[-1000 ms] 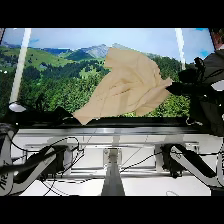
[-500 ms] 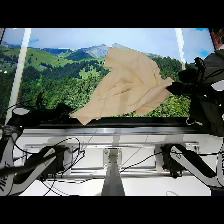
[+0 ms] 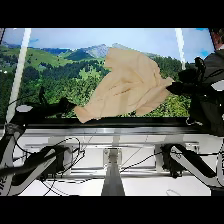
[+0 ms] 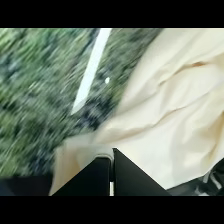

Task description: Fold the clothes and pants, and hang the long-sleeved shirts on hangers.

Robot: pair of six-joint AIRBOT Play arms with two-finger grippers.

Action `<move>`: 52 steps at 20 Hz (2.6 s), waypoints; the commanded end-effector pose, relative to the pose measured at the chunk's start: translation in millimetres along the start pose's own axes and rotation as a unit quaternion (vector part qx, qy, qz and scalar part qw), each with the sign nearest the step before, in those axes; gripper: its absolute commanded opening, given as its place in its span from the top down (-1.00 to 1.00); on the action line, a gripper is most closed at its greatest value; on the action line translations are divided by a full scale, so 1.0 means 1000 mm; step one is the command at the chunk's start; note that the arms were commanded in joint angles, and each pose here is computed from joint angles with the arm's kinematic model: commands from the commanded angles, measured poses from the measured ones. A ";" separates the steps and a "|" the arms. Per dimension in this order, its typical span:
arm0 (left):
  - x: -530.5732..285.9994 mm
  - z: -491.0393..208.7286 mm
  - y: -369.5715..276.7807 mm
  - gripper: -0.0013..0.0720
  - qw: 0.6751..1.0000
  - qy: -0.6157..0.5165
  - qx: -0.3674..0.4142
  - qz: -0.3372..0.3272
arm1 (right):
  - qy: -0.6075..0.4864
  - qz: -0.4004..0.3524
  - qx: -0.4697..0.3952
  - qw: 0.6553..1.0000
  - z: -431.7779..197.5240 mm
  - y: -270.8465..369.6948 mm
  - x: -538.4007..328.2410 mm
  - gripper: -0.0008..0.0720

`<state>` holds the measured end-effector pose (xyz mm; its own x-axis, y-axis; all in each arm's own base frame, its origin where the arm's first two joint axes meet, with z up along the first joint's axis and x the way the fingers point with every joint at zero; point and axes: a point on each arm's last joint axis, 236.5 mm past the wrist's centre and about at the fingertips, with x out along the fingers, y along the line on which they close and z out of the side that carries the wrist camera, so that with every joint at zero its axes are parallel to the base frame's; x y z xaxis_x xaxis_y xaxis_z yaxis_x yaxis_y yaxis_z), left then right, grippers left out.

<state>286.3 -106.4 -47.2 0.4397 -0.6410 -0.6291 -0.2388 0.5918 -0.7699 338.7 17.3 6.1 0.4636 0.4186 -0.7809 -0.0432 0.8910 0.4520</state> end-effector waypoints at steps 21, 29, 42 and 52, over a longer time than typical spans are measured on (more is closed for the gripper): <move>-0.487 0.055 -0.396 0.92 0.585 -0.674 0.451 -0.001 | -0.557 -0.037 -0.357 0.749 0.096 0.309 -0.464 0.94; -0.458 0.070 -0.364 0.93 0.620 -0.621 0.472 0.088 | -0.494 -0.022 -0.332 0.803 0.117 0.284 -0.420 0.94; -0.008 0.282 -0.104 0.93 0.928 -0.135 0.345 0.046 | -0.111 0.079 -0.087 0.987 0.210 0.094 0.046 0.93; 0.020 0.277 -0.056 0.93 0.938 -0.090 0.318 0.103 | -0.049 0.004 -0.073 0.996 0.187 0.012 0.100 0.94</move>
<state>572.4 -19.3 38.7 0.6963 -0.4092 -0.5897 0.2211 0.9039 -0.3661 570.5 47.4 38.0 0.6379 0.4033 -0.6561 -0.1756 0.9057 0.3859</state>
